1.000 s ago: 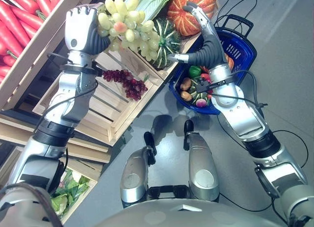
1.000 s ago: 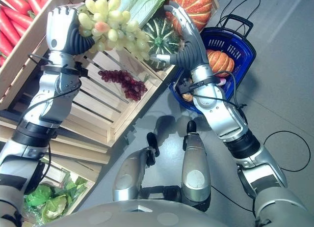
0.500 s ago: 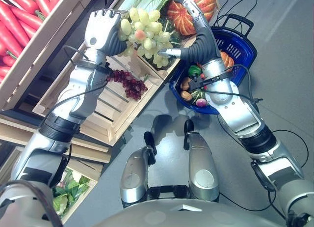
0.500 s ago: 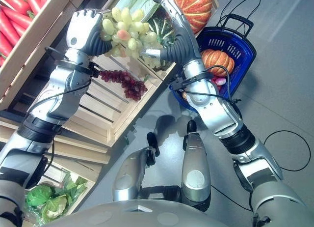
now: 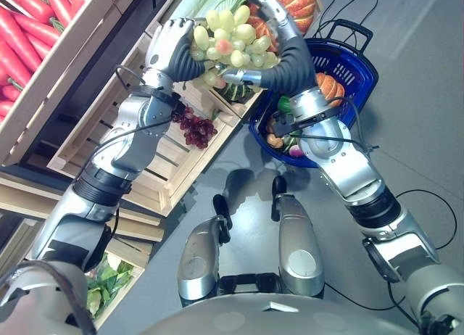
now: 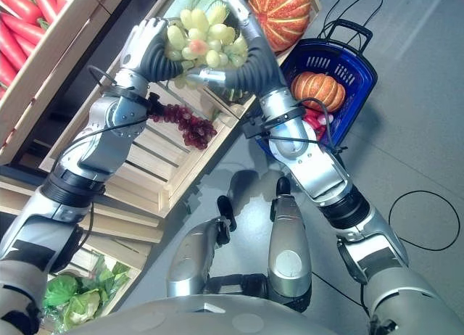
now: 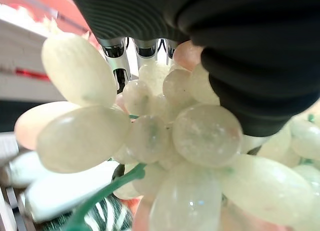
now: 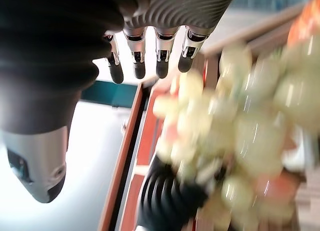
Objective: Pick up fruits and vegetables into the basket
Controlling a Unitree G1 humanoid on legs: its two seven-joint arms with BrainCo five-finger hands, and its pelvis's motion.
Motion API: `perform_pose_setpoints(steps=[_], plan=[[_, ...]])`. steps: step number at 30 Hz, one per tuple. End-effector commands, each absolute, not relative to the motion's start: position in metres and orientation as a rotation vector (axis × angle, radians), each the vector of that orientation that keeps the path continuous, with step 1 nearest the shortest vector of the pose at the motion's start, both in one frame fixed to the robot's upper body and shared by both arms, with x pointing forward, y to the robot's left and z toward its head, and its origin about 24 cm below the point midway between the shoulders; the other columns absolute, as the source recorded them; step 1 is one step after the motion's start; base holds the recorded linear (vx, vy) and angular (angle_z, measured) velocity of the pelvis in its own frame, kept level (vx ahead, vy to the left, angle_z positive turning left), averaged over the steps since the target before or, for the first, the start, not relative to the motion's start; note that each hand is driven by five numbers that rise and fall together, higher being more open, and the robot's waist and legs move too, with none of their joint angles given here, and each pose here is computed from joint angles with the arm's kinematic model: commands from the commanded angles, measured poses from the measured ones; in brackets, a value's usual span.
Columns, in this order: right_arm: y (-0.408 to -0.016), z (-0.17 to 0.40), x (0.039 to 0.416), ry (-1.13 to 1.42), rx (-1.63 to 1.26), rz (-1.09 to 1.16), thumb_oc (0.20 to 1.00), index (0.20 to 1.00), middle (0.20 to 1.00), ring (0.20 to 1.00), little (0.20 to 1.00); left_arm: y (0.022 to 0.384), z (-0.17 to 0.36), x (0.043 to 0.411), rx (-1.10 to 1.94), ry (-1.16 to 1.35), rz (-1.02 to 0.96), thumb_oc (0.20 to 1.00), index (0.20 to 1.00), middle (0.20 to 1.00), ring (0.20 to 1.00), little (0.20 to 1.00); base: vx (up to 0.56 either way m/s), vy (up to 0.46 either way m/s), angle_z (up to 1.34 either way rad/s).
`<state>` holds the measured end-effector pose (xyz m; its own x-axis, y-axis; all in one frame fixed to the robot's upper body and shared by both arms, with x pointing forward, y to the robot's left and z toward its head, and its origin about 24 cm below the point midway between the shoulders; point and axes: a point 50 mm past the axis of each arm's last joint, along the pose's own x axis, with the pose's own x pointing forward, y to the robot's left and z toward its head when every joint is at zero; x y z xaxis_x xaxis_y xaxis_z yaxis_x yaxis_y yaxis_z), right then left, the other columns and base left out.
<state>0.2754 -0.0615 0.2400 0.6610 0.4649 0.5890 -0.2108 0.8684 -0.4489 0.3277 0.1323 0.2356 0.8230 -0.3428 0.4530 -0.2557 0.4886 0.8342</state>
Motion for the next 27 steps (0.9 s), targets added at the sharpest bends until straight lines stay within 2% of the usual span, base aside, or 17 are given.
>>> perform_pose_setpoints(steps=[1,8,15,20,27], plan=[[-0.041,0.253,0.251,-0.886,-0.277,0.553,1.000,1.000,1.000,1.000,1.000,0.114,0.262,0.307,0.945,-0.805,-0.119,0.200,0.200,0.200,0.200,0.200,0.00,-0.007,0.04],[-0.049,0.237,0.259,-0.866,-0.448,0.507,1.000,1.000,1.000,1.000,1.000,0.120,0.269,0.300,0.874,-0.826,-0.187,0.200,0.200,0.200,0.200,0.200,0.00,-0.001,0.01],[-0.071,0.217,0.275,-0.796,-0.583,0.349,1.000,1.000,1.000,1.000,1.000,0.126,0.271,0.292,0.931,-0.879,-0.177,0.200,0.200,0.200,0.200,0.200,0.00,0.000,0.00],[-0.096,0.201,0.285,-0.730,-0.706,0.155,1.000,1.000,1.000,1.000,1.000,0.133,0.278,0.286,0.990,-0.922,-0.129,0.200,0.200,0.200,0.200,0.200,-0.01,0.025,0.00],[-0.121,0.180,0.293,-0.588,-0.735,-0.018,1.000,1.000,1.000,1.000,1.000,0.141,0.284,0.279,1.025,-0.977,-0.056,0.200,0.200,0.200,0.200,0.200,-0.01,0.047,-0.03]])
